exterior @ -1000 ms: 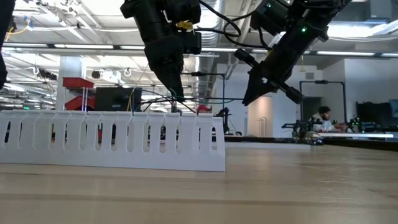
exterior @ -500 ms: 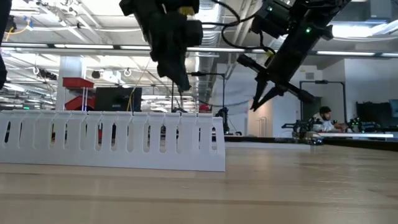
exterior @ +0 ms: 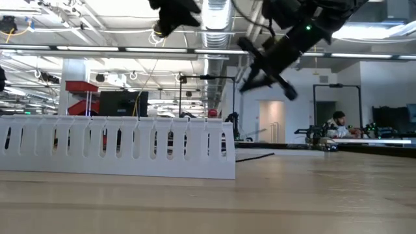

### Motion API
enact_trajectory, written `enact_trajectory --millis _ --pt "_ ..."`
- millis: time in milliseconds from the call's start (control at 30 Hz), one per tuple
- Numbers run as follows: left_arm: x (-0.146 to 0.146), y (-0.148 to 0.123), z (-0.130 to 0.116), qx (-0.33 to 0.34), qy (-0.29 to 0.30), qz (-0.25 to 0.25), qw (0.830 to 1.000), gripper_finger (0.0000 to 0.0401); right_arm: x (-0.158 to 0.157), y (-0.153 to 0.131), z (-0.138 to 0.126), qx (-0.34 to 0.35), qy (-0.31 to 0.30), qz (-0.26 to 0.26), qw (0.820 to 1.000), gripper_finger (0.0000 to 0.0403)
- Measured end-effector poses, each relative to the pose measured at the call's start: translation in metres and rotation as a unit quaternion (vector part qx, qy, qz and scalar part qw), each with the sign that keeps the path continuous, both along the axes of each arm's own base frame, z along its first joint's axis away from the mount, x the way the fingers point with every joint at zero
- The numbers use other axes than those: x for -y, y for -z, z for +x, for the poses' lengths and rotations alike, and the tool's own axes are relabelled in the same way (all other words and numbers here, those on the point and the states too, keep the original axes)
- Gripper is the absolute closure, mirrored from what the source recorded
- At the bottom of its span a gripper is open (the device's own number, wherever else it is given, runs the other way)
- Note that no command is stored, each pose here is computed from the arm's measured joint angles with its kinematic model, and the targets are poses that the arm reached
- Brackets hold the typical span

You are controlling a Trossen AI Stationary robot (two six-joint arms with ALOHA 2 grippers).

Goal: Ziptie cables
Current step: Insert the black zip tie into the locking head

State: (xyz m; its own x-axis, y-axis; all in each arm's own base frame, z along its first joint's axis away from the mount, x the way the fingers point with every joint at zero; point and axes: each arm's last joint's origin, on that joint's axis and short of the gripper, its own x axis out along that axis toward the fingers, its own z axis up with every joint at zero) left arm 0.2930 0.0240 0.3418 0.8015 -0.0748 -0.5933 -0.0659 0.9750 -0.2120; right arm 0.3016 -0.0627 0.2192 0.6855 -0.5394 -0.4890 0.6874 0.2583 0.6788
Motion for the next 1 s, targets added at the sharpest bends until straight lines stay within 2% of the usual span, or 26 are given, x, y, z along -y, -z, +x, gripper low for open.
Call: enact_trajectory --millis 100,200,300,400,533,667,767,1000 --pt "-0.001 -0.012 -0.006 0.038 0.024 0.035 0.998 0.026 0.006 -0.013 0.006 0.06 -0.034 -0.025 0.997 0.0403" --pt "0.0 -0.016 -0.009 0.063 0.102 0.081 0.99 0.026 0.01 -0.02 0.009 0.103 -0.068 -0.022 0.992 0.0403" --pt "0.004 -0.014 -0.011 0.068 0.182 0.137 0.971 0.026 0.01 -0.024 0.011 0.129 -0.088 -0.013 0.988 0.0403" --pt "0.009 -0.005 -0.014 0.05 0.255 0.216 0.941 0.026 0.009 -0.03 0.013 0.166 -0.111 -0.007 0.98 0.0403" --pt "0.015 0.013 -0.018 -0.001 0.328 0.347 0.879 0.026 0.009 -0.04 0.015 0.225 -0.128 -0.001 0.966 0.0403" --pt "0.019 0.024 -0.015 -0.039 0.309 0.442 0.841 0.026 0.011 -0.041 0.015 0.255 -0.137 0.062 0.955 0.0403" --pt "0.022 0.027 -0.013 -0.053 0.294 0.503 0.811 0.026 0.007 -0.041 0.016 0.255 -0.155 0.076 0.951 0.0403" --pt "0.029 0.025 -0.01 -0.032 0.315 0.544 0.777 0.026 0.0 -0.042 0.017 0.267 -0.182 0.096 0.942 0.0403"
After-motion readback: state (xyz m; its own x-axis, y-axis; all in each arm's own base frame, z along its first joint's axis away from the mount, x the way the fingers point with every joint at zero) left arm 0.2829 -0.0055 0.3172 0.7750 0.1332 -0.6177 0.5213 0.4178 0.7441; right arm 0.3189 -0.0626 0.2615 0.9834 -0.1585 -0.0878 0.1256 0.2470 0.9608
